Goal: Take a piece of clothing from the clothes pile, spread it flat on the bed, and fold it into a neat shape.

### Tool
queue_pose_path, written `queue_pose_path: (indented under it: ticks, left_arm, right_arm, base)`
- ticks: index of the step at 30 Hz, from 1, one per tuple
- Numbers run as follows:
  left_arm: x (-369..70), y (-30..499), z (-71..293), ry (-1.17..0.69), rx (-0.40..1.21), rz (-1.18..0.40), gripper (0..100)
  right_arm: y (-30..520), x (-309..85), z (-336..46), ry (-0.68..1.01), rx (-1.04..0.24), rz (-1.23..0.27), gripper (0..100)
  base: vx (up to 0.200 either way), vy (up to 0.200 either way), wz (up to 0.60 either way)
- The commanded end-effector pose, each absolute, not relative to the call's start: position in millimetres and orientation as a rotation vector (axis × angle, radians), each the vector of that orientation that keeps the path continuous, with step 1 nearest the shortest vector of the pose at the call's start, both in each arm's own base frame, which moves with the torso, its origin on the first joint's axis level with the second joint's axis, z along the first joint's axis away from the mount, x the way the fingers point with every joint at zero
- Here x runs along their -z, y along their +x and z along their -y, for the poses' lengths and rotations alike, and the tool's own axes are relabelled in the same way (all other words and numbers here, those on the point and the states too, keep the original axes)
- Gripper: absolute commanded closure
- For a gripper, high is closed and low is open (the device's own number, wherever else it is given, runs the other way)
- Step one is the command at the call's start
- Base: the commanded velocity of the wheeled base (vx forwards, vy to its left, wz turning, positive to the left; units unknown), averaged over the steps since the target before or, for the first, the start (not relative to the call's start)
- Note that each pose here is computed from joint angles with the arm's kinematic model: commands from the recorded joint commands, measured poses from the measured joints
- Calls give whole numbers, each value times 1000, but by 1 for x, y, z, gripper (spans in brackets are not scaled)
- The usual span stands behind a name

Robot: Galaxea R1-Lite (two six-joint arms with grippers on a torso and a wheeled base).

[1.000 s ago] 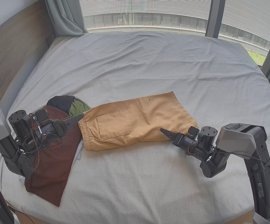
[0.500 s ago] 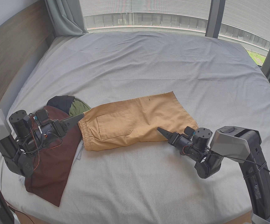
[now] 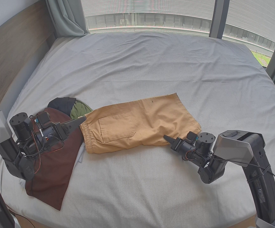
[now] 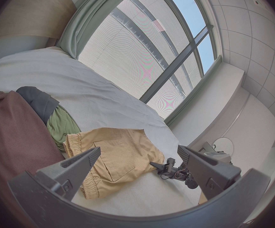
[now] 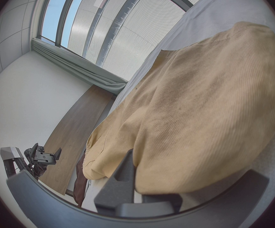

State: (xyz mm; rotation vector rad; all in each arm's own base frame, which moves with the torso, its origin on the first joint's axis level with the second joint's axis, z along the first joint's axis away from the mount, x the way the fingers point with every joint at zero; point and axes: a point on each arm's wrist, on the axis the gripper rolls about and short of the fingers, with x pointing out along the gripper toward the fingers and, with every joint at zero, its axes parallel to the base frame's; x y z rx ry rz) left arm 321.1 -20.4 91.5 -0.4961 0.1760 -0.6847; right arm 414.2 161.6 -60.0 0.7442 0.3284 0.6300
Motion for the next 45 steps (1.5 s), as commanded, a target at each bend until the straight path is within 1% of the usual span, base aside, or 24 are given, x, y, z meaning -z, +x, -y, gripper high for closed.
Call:
queue_pose_path:
  ticks: [1,9,21,26,34,42,45]
  left_arm:
    - [-92,321,21,-497,687,-174,0]
    - [-93,326,20,-498,689,-163,0]
    - [-94,326,21,-494,695,-160,0]
    - [-94,326,21,-486,720,-165,0]
    - [-95,326,21,-487,721,-161,0]
    - [-94,325,21,-488,724,-168,0]
    - [-93,325,21,-488,723,-172,0]
  right_arm:
    - [410,59,-160,743,-623,-341,100]
    - [400,51,-157,741,-615,-363,100]
    - [371,41,-150,727,-590,-446,100]
    - [361,36,-146,692,-589,-457,100]
    - [334,33,-140,634,-578,-522,100]
    - [302,36,-127,588,-539,-618,100]
    - [297,39,-124,550,-472,-616,100]
  base:
    - [0,0,0]
    - [0,0,0]
    - [0,0,0]
    - [0,0,0]
    - [0,0,0]
    - [0,0,0]
    - [0,0,0]
